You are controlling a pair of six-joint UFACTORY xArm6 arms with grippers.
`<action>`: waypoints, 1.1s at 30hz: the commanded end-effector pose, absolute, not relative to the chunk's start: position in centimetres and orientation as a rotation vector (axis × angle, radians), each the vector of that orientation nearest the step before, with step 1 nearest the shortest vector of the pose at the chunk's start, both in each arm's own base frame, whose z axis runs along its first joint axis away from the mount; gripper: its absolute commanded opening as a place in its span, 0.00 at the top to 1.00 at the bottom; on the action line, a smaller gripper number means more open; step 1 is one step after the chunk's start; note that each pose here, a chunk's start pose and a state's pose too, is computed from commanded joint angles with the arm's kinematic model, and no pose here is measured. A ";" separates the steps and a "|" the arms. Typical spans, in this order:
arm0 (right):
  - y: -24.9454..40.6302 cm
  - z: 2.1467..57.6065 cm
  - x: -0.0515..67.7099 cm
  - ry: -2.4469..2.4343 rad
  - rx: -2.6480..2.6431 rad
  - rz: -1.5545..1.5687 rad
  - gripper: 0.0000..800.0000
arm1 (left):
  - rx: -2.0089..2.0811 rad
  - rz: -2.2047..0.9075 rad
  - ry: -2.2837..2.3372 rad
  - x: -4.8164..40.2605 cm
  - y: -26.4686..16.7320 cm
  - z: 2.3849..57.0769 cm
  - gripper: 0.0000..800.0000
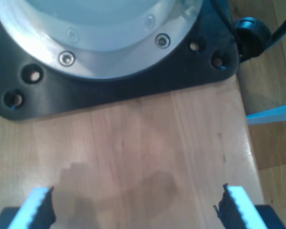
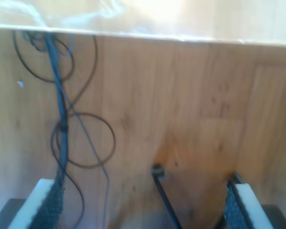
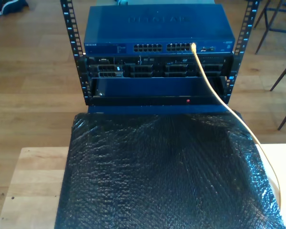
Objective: Grab the cable and plug it in
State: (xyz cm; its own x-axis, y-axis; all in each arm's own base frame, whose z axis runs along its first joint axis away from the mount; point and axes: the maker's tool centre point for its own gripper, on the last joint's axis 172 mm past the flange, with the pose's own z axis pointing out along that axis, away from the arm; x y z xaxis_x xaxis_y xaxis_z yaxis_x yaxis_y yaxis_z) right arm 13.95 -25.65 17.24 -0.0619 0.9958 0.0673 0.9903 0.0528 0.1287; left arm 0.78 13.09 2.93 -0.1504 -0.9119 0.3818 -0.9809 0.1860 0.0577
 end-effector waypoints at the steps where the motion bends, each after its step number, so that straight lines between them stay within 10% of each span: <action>1: -25.5 17.2 13.3 2.261 2.128 0.230 0.00 | 1.791 0.291 -2.137 0.8 13.1 2.9 0.00; 33: -17.0 9.3 5.0 2.461 2.251 0.348 0.01 | 1.791 0.291 -2.137 0.8 13.1 2.9 0.00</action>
